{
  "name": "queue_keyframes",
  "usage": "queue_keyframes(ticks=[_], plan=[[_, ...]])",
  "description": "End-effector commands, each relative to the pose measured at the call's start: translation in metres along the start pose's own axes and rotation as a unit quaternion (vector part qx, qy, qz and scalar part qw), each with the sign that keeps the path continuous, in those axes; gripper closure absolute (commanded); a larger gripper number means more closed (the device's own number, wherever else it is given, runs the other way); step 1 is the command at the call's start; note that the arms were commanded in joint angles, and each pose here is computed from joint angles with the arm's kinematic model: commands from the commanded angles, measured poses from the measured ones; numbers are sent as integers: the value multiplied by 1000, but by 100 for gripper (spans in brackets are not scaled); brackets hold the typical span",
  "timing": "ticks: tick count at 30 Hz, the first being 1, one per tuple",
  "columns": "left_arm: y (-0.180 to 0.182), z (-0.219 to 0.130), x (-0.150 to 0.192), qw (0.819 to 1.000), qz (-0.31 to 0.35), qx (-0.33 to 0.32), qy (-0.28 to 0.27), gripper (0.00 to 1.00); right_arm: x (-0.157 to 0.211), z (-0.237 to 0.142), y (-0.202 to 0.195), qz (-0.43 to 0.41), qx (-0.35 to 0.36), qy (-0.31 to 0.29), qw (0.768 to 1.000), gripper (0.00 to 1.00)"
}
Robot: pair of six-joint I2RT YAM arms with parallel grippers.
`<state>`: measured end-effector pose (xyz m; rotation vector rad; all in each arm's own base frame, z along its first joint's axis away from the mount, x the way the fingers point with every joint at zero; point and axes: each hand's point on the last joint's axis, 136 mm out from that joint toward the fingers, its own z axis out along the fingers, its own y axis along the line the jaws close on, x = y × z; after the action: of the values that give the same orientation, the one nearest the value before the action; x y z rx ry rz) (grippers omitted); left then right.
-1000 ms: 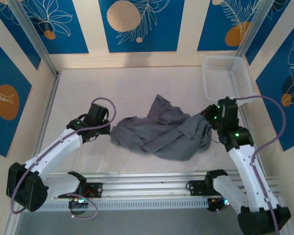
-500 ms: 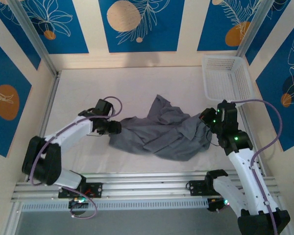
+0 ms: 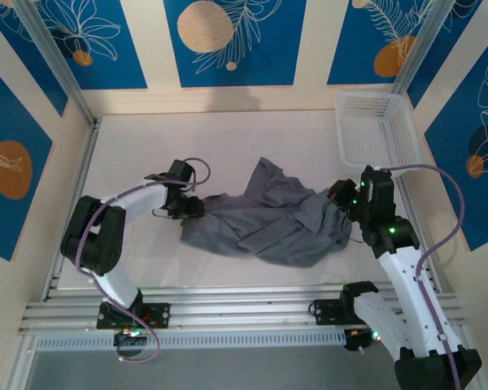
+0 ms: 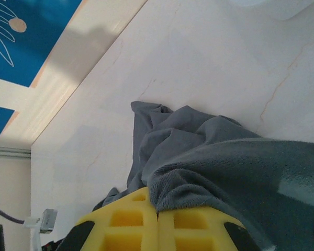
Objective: Fold the inside-out t-shirt
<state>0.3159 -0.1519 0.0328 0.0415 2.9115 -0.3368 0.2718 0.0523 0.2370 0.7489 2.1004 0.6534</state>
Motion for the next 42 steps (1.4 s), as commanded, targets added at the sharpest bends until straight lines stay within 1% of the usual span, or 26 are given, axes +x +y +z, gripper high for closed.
queue_keyframes(ticks=[1,2,3,6,9,12,15,17,18,21,25,27,28,29,30,31,32,33,35,36,37,38,39,41,42], plan=[[-10,-5,-8,999,2,34,-2,78,-2,-3,14,9,-29,3,1000,100],[-11,-7,-9,999,-1,40,-4,92,-3,-4,15,9,-30,2,1000,100],[-12,-10,-10,999,-2,44,-10,100,-3,-4,16,10,-31,2,999,100],[-18,-37,-24,997,8,54,-59,100,-10,-10,24,6,-40,-7,999,100],[-27,-86,-44,990,38,59,-126,100,-24,-21,37,-10,-49,-30,998,100],[-35,-140,-58,978,59,63,-191,100,-39,-33,51,-22,-65,-55,996,100],[-41,-188,-58,963,60,78,-251,100,-49,-43,62,-25,-78,-72,994,100],[-38,-211,-47,954,46,86,-285,100,-53,-49,67,-23,-87,-79,993,100],[-35,-216,-39,951,35,91,-295,100,-52,-50,67,-20,-90,-80,993,100],[-25,-205,3,948,-9,119,-294,100,-48,-51,67,-23,-105,-82,991,100],[-10,-153,70,957,-38,144,-250,100,-48,-59,55,-17,-93,-103,990,100],[-5,-140,90,958,-50,155,-235,100,-50,-66,53,-8,-103,-119,988,100],[-1,-138,96,958,-57,156,-235,91,-51,-69,52,0,-108,-131,986,100],[2,-140,99,956,-61,155,-243,79,-54,-72,50,8,-111,-143,983,100],[3,-144,98,953,-62,154,-253,76,-55,-74,49,13,-114,-151,982,100],[5,-150,94,950,-62,150,-267,75,-56,-75,49,18,-115,-156,981,100],[5,-156,89,948,-60,145,-278,76,-57,-74,49,20,-116,-156,981,100],[3,-160,84,947,-57,143,-283,78,-56,-72,50,21,-116,-152,981,100],[-4,-164,70,948,-48,139,-281,93,-52,-64,52,21,-115,-134,984,100],[-8,-163,64,950,-45,138,-276,96,-51,-60,53,21,-115,-126,985,100],[-12,-160,57,953,-39,136,-268,95,-49,-56,54,22,-116,-118,986,100],[-14,-152,51,959,-37,127,-252,93,-48,-53,55,22,-118,-112,986,100],[-13,-142,48,966,-35,109,-233,88,-47,-51,56,24,-121,-108,986,100],[-3,-120,42,981,-32,52,-186,65,-44,-46,56,25,-122,-99,987,100],[2,-110,41,985,-28,29,-169,59,-43,-45,56,24,-122,-97,987,100]])
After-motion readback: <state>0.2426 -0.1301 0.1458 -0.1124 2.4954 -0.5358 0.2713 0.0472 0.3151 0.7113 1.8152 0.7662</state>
